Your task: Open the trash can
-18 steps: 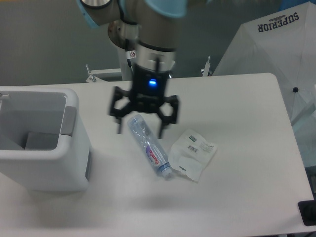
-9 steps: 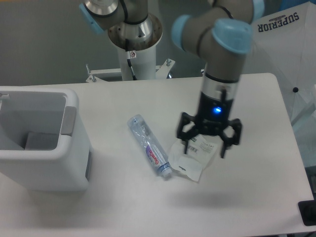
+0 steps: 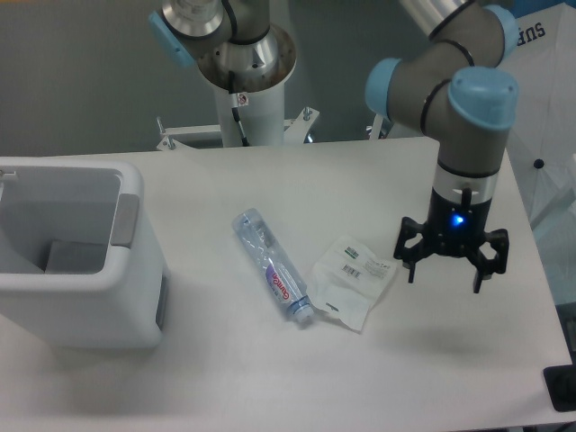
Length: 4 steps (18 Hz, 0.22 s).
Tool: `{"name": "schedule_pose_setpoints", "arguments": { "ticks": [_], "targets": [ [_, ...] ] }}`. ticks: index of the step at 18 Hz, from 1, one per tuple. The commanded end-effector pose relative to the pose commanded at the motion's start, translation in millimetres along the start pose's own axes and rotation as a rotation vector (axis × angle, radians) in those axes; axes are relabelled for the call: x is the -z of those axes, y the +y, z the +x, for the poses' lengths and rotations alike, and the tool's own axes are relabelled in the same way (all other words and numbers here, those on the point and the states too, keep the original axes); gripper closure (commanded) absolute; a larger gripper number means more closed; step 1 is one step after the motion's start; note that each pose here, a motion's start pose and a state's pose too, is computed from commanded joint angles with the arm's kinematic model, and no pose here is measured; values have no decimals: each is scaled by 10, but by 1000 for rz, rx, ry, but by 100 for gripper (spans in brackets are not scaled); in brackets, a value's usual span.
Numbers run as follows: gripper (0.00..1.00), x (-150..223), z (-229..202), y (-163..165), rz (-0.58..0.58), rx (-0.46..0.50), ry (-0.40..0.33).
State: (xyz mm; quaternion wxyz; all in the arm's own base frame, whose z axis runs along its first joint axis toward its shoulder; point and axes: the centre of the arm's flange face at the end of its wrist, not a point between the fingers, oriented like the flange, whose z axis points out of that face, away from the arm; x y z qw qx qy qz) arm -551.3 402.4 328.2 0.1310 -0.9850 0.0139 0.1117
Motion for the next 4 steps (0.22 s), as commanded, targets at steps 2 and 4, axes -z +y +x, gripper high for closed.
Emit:
{"name": "schedule_pose_setpoints", "arguments": {
  "ticks": [2,4],
  "targets": [
    [0,-36,27,7,-12,-27,4],
    [0,-82,57,7,-17,-28,12]
  ]
}}
